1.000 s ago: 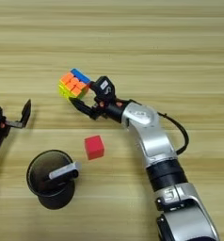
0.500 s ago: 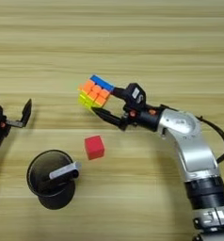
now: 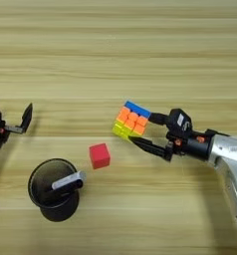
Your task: Move the objects on the table
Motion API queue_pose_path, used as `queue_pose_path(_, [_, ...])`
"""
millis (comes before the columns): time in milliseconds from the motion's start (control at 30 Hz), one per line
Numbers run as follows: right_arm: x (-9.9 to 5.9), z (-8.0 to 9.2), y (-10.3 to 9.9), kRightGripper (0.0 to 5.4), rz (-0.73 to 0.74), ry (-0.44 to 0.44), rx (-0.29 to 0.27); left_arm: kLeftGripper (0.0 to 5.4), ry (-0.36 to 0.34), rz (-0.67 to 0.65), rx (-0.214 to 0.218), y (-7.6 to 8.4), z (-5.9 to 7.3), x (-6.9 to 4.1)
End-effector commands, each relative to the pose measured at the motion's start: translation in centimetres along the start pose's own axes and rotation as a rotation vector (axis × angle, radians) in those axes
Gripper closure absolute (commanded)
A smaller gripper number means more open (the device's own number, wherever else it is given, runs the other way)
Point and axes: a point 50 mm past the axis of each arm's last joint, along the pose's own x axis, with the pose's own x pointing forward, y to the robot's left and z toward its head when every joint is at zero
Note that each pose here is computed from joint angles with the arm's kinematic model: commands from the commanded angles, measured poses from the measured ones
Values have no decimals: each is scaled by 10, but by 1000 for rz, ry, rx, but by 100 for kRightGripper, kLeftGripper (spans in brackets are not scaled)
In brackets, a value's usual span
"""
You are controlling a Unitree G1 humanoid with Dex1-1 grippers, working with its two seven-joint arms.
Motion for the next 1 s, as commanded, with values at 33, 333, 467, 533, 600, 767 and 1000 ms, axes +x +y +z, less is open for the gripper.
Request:
queue_pose_path(33, [-10, -18, 1, 209, 21, 110, -1, 0, -12, -8, 9, 3, 4, 2])
queue_pose_path(333, [-13, -41, 5, 209, 33, 228, -2, 0, -16, -6, -2, 3, 5, 3])
queue_pose_path(467, [-14, -50, 7, 172, 38, 265, 2, 0, -15, -6, -2, 3, 5, 3])
queue_pose_path(533, [-14, -52, 7, 145, 35, 272, -1, 0, -14, -6, -1, 3, 4, 2])
queue_pose_path(600, [-14, -52, 7, 109, 32, 278, -8, 0, -13, -7, 0, 3, 4, 3])
queue_pose_path(767, [-14, -45, 3, 45, 11, 257, -37, 0, -14, -7, 5, 4, 5, 3])
queue_pose_path(1000, [-14, -22, -5, 2, -21, 190, -104, 0, -17, -1, 9, 4, 6, 4])
